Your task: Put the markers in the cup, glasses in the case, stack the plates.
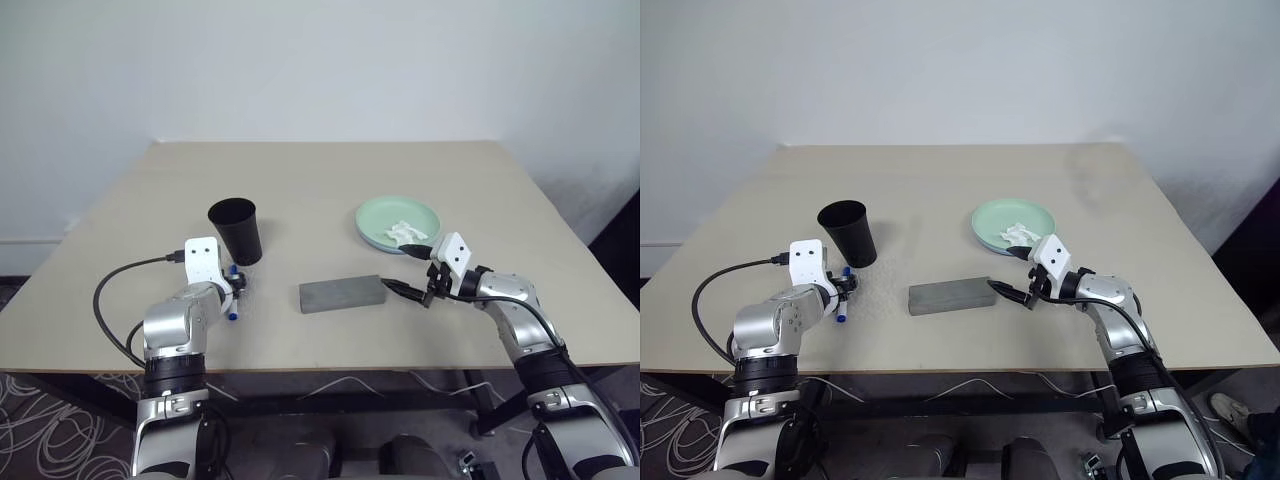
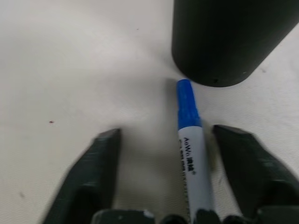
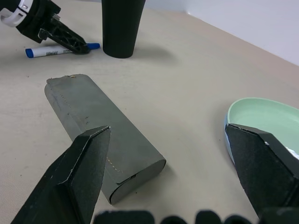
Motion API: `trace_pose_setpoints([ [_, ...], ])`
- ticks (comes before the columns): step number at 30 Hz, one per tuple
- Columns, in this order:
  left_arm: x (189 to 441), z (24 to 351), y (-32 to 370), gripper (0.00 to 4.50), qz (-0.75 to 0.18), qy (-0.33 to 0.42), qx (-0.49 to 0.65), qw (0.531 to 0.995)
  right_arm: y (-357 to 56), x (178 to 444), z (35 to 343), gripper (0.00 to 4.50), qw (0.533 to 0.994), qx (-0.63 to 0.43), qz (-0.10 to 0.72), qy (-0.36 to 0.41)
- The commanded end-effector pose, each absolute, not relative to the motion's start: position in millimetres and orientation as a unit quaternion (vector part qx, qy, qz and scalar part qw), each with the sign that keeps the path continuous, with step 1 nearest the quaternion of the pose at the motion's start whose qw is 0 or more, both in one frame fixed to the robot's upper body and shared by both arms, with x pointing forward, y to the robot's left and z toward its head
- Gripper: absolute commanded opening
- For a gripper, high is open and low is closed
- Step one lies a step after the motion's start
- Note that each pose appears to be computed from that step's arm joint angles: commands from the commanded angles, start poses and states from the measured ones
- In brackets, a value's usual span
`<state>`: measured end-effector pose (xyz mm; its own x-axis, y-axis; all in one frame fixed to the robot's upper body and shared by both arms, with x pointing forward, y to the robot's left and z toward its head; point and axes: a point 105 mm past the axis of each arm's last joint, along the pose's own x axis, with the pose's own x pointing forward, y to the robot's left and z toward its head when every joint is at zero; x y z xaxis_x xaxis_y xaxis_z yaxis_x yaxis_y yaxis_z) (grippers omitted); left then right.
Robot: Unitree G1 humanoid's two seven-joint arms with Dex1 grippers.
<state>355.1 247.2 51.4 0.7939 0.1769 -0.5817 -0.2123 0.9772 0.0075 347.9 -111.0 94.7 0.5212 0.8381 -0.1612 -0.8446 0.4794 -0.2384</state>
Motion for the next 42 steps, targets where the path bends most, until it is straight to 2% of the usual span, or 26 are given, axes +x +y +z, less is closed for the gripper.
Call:
trace_pose_setpoints([
  [1,361,66,244,1.86,0.107,0.286,-0.027,0.952,-112,350,108,4.26,0.862,-0.152,0.484,-0.017],
  [2,360,65,244,1.55,0.109,0.288,-0.027,0.951,-112,350,109,4.26,0.862,-0.152,0.484,-0.017],
  [8,359,63,244,1.55,0.116,0.292,-0.035,0.949,-111,351,109,4.26,0.861,-0.152,0.484,-0.018],
  [12,358,64,244,0.25,0.120,0.288,-0.035,0.949,-111,351,109,4.26,0.861,-0.152,0.485,-0.017],
  [13,358,64,243,0.13,0.120,0.288,-0.036,0.949,-111,351,109,4.26,0.861,-0.152,0.485,-0.017],
  [17,360,66,241,0.13,0.121,0.278,-0.037,0.952,-112,351,109,4.26,0.861,-0.153,0.485,-0.017],
  [22,364,83,246,0.13,0.135,0.216,-0.009,0.967,-112,351,109,4.26,0.862,-0.152,0.484,-0.016],
  [28,373,137,252,0.13,0.151,0.052,0.033,0.987,-112,352,109,4.26,0.862,-0.152,0.484,-0.016],
  [32,375,175,257,0.13,0.161,-0.051,0.090,0.981,-111,353,110,4.26,0.861,-0.153,0.484,-0.017],
  [38,384,227,250,0.13,0.148,-0.174,0.149,0.962,-110,355,111,4.26,0.861,-0.154,0.485,-0.019],
  [42,402,244,242,0.13,0.120,-0.212,0.157,0.957,-109,356,112,4.26,0.860,-0.156,0.485,-0.021],
])
